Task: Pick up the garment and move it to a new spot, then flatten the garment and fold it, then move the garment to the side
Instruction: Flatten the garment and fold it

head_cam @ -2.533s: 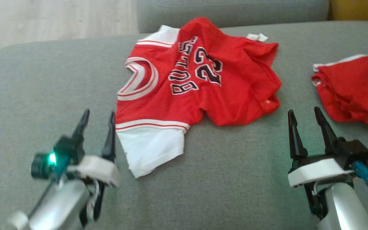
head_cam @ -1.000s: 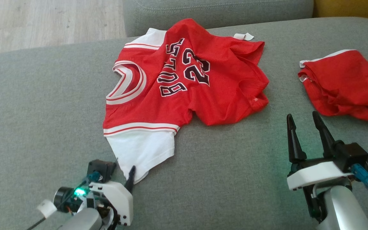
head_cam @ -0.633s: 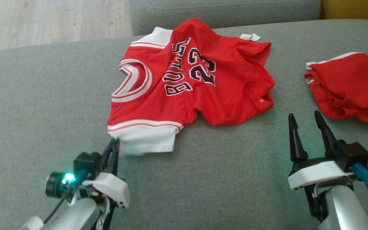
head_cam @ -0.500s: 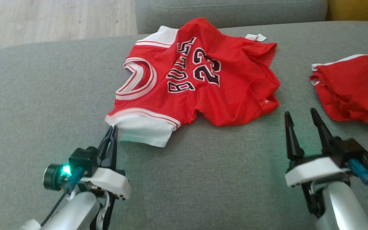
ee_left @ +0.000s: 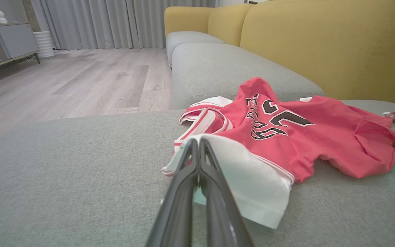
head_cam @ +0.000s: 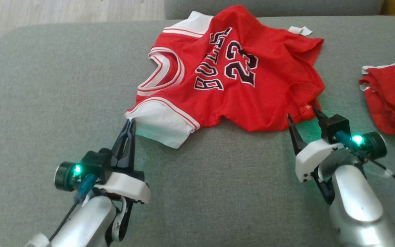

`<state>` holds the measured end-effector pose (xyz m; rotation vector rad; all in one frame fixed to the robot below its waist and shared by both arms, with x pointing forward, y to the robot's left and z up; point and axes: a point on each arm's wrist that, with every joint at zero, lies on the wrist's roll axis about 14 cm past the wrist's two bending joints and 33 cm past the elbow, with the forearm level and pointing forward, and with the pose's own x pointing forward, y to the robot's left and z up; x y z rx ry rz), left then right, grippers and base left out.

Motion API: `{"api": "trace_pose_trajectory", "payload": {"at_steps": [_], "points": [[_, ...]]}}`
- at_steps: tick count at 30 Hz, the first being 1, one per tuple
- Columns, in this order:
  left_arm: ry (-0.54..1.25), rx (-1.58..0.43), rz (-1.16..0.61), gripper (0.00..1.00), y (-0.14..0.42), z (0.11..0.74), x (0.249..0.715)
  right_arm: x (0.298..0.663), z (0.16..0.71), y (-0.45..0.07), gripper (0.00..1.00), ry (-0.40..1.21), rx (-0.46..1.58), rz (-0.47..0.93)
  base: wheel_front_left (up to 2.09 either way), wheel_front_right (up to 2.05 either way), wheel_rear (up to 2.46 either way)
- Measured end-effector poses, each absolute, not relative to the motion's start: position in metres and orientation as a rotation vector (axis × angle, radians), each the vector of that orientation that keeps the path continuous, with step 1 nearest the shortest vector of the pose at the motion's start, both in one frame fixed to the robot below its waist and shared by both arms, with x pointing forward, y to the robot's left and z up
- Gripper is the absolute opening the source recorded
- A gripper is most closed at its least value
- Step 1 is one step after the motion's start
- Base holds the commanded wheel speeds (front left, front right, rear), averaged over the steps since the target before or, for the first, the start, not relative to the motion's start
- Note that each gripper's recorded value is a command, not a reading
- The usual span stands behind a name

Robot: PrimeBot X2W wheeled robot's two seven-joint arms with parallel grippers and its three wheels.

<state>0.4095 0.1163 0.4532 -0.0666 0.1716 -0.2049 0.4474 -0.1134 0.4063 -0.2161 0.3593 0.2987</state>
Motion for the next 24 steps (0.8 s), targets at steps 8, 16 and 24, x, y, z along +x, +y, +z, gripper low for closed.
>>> {"api": "trace_pose_trajectory", "payload": {"at_steps": [8,16,24], "points": [[0.172,-0.068,-0.21,0.0,0.116,0.452,0.412,0.458,0.391,-0.12,1.0,0.416,-0.254,0.287,0.0,0.0,0.0],[0.169,-0.062,-0.223,0.0,0.112,0.452,0.414,0.453,0.39,-0.133,0.18,0.413,-0.251,0.257,0.0,0.0,0.0],[0.151,-0.059,-0.233,0.0,0.108,0.459,0.416,0.455,0.411,-0.146,0.0,0.347,-0.249,0.219,0.0,0.0,0.0]]}}
